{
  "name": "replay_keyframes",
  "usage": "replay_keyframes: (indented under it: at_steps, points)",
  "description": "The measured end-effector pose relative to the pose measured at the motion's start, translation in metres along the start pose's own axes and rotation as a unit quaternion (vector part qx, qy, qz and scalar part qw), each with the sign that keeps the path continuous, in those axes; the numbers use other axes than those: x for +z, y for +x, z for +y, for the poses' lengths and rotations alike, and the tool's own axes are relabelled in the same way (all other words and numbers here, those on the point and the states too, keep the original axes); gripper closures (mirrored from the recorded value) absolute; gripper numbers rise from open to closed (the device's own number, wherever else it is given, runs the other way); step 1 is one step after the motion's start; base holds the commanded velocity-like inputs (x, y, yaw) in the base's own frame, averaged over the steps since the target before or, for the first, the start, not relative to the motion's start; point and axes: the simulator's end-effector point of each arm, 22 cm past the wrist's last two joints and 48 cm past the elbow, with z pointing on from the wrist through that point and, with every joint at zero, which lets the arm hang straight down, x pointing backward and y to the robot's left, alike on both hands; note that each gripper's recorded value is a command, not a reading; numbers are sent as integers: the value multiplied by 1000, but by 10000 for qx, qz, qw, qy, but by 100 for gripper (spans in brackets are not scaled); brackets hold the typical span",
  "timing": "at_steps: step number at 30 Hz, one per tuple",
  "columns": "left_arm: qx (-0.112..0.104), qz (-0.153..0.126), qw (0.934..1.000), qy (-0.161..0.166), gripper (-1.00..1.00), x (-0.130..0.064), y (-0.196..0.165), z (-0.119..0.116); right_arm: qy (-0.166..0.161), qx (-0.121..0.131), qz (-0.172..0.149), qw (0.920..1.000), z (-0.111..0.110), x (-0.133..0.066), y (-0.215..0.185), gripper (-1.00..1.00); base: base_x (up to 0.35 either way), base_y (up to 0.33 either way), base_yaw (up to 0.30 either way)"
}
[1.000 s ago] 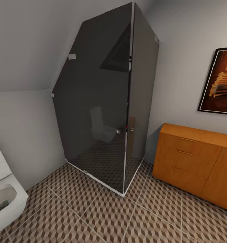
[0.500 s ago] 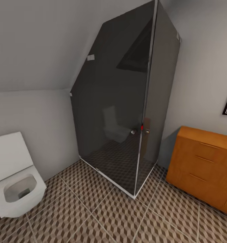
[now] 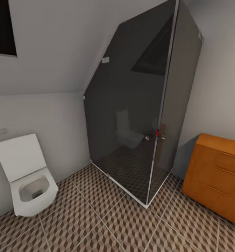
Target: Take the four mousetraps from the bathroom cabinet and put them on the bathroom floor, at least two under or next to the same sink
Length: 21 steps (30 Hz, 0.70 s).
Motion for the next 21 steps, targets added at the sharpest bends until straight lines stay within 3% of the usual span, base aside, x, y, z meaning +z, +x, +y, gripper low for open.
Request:
replay_keyframes:
  at_steps: [21]
  points:
    - [0,4,10000,9,100,0,1,-1,3,0,-11,10000,0,0,0,100,0,0,279]
